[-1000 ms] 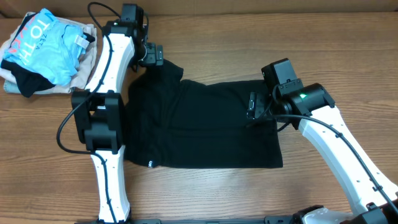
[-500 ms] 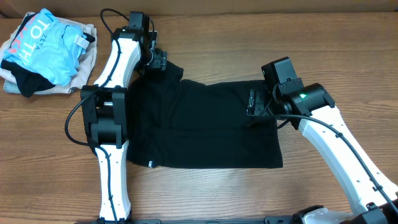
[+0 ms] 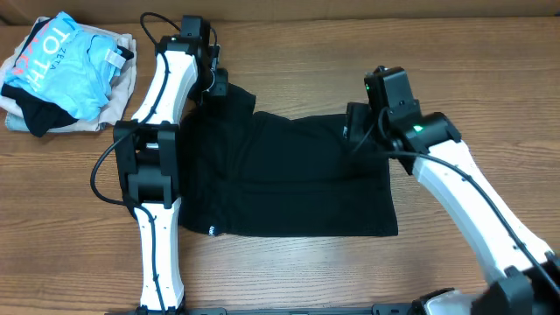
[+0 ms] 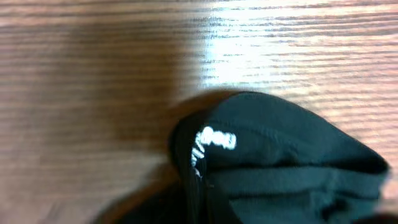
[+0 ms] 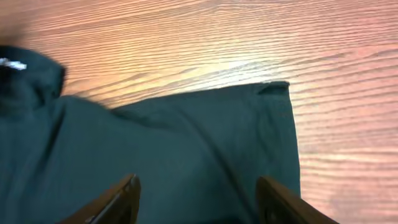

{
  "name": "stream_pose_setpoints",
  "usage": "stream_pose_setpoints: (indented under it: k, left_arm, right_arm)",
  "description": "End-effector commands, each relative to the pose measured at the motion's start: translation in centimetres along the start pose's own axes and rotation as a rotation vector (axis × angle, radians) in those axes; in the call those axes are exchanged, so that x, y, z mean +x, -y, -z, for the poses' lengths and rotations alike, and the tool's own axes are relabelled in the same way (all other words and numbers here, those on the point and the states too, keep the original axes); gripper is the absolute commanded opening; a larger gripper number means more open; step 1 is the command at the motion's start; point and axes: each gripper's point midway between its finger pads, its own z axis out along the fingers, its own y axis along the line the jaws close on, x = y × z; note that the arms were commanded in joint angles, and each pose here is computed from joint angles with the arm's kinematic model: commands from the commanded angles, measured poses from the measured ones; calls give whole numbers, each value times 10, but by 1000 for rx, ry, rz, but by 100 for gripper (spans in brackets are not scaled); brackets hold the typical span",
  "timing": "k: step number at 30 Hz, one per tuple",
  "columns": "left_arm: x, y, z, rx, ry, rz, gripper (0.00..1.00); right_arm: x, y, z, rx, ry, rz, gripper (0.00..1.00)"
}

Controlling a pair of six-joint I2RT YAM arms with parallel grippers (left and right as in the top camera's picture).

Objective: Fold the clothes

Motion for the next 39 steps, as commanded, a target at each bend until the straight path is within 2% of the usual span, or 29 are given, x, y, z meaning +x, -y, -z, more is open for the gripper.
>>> stream_pose_setpoints:
  k: [1,11,22,31,37,39]
  left_arm:
    - [-11,-2,22,7,13,38,4]
    - [-15,1,76,5,12,78,4]
    - [-7,1,75,0,-22,96,4]
    - [2,-10,75,-58,-53,116,4]
    - [6,-11,76,-67,-71,121,4]
    - [8,-12,76,-68,-77,122,4]
  right_arm:
    - [-12,19,-33,46,-8,-32,63]
    - [-14,75,-99,92,-57,-153,61]
    - [0,82,-162,81,-81,-164,56]
    - [0,89,-182,108,-54,-163,56]
    - [3,90,-197,106,-48,-162,46]
    - [-2,89,-197,99,-27,-162,36]
